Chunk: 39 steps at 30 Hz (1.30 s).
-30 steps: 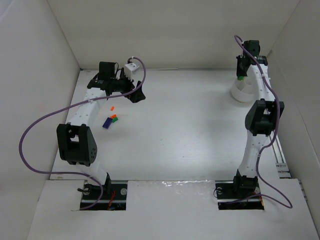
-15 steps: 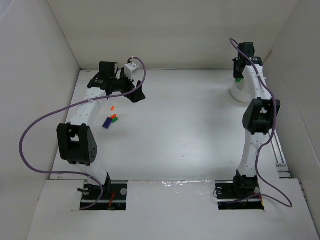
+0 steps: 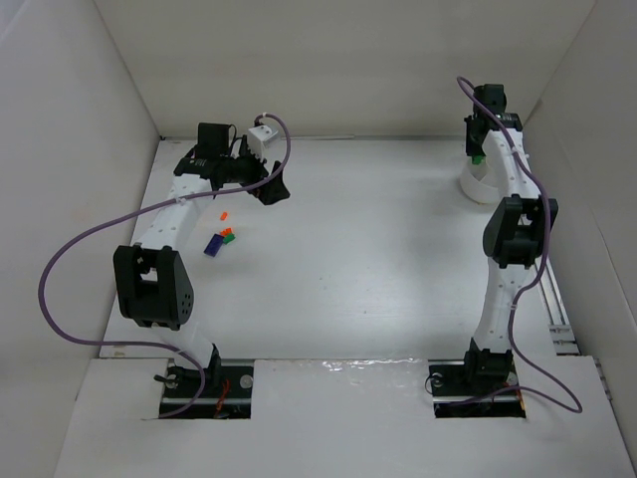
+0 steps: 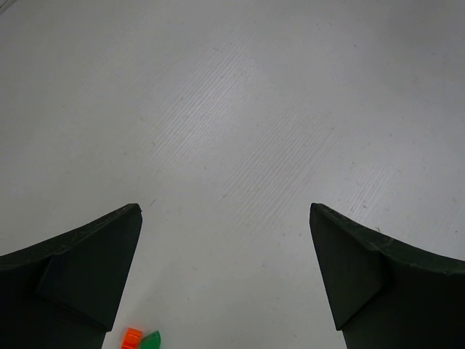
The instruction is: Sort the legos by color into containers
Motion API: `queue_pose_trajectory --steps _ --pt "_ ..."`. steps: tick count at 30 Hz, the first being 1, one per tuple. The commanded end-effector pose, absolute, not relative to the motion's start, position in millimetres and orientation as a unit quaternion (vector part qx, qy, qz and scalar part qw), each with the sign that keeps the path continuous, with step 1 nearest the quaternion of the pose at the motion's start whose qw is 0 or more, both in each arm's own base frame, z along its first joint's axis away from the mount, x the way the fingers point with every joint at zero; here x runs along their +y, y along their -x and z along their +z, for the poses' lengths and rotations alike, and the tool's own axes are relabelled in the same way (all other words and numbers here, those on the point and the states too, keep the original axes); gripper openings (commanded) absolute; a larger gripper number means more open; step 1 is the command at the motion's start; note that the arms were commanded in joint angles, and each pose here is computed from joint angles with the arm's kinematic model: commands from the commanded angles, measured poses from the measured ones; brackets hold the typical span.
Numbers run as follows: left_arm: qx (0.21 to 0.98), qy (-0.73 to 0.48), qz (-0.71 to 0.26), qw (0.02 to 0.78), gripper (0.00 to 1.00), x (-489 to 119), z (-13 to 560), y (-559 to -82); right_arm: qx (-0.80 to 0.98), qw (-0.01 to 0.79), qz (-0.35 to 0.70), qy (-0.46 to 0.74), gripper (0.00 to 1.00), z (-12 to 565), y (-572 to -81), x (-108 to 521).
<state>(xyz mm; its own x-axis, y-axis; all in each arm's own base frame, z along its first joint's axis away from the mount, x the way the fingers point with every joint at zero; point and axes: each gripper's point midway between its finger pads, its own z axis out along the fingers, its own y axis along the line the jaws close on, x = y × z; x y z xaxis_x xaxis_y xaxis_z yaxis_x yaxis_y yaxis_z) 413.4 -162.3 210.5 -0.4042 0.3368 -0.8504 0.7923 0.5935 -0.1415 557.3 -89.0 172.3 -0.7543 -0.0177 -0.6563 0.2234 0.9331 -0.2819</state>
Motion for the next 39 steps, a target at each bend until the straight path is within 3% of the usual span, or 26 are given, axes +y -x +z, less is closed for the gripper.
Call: queue_pose_trajectory --steps 1,10,14,23,31,34,39 --pt "0.774 -0.365 -0.279 0.434 1.0 -166 233 -417 0.91 0.365 -0.189 -0.06 0.28 188 -563 -92" --pt "0.774 -0.365 -0.279 0.434 1.0 -166 233 -417 0.912 0.356 -0.194 -0.06 0.41 182 -562 -93" --pt "0.774 -0.365 -0.279 0.434 1.0 -166 233 -417 0.911 0.366 -0.183 -0.057 0.4 190 -564 -89" --pt "0.816 -0.306 -0.249 0.422 1.0 -110 218 -416 0.885 0.461 -0.055 -0.017 0.37 288 -548 -3" --pt "0.842 -0.326 -0.212 0.373 1.0 -29 162 -365 0.9 0.404 0.159 0.013 0.37 276 -512 91" --pt "0.863 -0.325 -0.173 0.346 0.94 -12 132 -351 0.906 0.376 0.194 0.028 0.37 262 -504 113" --pt "0.885 -0.303 -0.149 0.321 0.62 0 99 -351 0.909 0.36 0.205 0.037 0.36 254 -497 128"
